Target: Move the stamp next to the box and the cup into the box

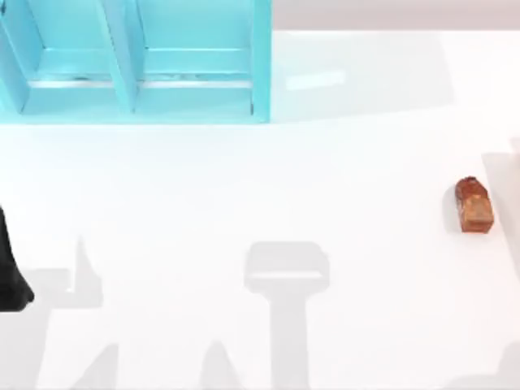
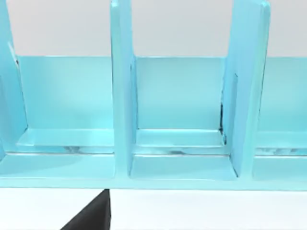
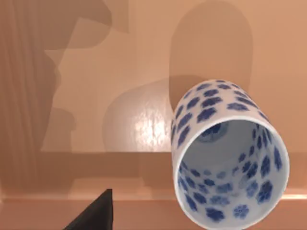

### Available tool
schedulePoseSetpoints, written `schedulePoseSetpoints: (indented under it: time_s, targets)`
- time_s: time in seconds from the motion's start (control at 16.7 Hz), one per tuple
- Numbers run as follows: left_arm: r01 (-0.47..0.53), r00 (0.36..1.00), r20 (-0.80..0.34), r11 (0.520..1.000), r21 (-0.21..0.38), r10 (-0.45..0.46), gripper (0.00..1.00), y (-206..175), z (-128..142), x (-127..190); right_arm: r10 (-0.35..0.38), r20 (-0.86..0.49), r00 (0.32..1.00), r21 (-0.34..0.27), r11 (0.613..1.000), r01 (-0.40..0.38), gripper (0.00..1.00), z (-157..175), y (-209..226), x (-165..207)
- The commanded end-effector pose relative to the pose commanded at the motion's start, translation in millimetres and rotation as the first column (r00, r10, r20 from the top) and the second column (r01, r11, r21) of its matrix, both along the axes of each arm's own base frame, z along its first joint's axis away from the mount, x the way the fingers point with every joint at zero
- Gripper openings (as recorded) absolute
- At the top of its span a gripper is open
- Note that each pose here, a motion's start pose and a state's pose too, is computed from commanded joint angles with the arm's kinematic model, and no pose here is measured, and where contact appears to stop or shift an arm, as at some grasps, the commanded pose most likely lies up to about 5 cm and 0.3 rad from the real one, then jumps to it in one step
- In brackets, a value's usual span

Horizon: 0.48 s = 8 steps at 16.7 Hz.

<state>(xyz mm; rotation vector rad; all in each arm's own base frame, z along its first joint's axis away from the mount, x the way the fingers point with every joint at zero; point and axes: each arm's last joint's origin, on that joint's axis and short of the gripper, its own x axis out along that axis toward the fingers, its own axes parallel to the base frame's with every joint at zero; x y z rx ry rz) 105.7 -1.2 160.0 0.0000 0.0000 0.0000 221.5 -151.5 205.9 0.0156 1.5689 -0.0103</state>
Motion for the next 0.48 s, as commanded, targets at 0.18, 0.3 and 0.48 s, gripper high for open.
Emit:
schedulePoseSetpoints:
  time_s: [0.18, 0.3, 0.48]
  targets:
    - [0.0, 1.0, 0.0, 1.0, 0.0, 0.0, 1.0, 0, 0, 0, 0.002, -0.007, 1.0, 0.005, 1.0, -0.002, 1.0, 34, 1, -1]
    - [0.0, 1.0, 0.0, 1.0, 0.0, 0.0, 1.0, 0, 0, 0, 0.003, -0.006, 1.0, 0.004, 1.0, -0.003, 1.0, 52, 3, -3]
    - [0.0, 1.0, 0.0, 1.0, 0.0, 0.0, 1.0, 0, 0, 0, 0.005, -0.001, 1.0, 0.0, 1.0, -0.005, 1.0, 61, 5, -4]
